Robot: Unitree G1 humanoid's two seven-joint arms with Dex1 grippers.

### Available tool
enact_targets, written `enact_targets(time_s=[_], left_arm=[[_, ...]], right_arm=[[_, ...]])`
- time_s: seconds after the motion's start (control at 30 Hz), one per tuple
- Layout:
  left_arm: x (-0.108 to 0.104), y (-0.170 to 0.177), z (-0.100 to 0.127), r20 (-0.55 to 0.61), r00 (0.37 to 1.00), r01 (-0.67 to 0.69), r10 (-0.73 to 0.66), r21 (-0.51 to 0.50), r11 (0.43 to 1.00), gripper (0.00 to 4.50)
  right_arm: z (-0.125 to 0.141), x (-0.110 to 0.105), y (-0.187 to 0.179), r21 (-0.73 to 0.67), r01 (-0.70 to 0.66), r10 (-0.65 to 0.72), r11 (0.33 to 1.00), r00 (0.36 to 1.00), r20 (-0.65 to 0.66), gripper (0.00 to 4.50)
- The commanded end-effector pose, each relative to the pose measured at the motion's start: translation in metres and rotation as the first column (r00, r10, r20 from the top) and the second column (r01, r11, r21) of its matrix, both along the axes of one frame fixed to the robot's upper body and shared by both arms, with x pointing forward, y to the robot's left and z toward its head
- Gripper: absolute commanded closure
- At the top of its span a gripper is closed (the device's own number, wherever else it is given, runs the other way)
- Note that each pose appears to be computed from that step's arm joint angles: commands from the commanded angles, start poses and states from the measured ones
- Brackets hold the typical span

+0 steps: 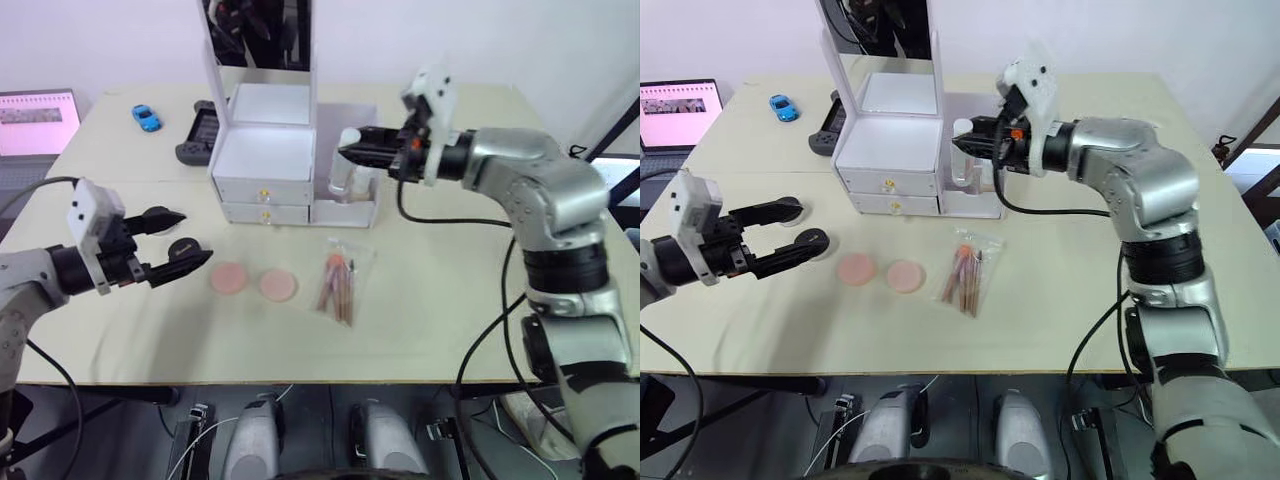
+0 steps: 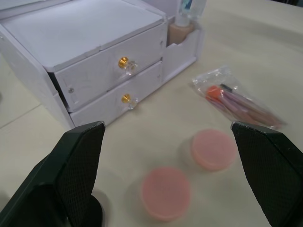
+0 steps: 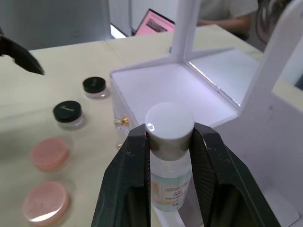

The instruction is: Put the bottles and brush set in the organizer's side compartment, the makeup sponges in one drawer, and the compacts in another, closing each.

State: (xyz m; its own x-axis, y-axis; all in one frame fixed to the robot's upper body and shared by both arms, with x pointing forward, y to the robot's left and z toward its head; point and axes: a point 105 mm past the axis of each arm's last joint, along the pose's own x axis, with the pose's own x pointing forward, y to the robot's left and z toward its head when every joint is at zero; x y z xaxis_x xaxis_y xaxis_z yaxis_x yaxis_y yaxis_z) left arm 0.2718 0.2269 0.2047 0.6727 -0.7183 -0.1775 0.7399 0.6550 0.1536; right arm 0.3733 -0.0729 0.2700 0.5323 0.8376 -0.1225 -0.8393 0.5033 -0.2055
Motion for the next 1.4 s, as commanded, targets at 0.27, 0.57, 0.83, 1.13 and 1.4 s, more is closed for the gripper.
enact_targets(time_s=[0.27,0.57,0.83,1.13,1.4], left_arm=[[-0.008,0.005,0.014,0.065,0.997,-0.035,0.034,0.012,0.999,0.0],[-0.011,0.006,0.015,0.068,0.997,-0.047,0.045,0.024,0.999,0.0],[-0.007,0.005,0.014,0.065,0.997,-0.042,0.041,0.022,0.999,0.0],[0.002,0.016,0.018,0.083,0.993,-0.086,0.088,-0.024,0.996,0.0],[0.004,0.101,0.016,0.147,0.926,-0.343,0.349,-0.064,0.937,0.0]], right_arm=[[-0.001,0.03,0.02,-0.024,0.057,-0.055,0.998,0.996,0.07,3.85],[-0.019,0.044,0.018,-0.057,0.086,-0.083,0.995,0.996,0.044,3.85],[-0.012,0.041,0.015,0.002,0.064,-0.064,0.998,0.998,0.029,0.06],[0.017,0.022,-0.018,0.123,-0.012,0.0,0.992,0.995,0.101,0.06],[-0.01,0.022,-0.143,0.158,0.215,-0.229,0.964,0.971,0.07,0.06]])
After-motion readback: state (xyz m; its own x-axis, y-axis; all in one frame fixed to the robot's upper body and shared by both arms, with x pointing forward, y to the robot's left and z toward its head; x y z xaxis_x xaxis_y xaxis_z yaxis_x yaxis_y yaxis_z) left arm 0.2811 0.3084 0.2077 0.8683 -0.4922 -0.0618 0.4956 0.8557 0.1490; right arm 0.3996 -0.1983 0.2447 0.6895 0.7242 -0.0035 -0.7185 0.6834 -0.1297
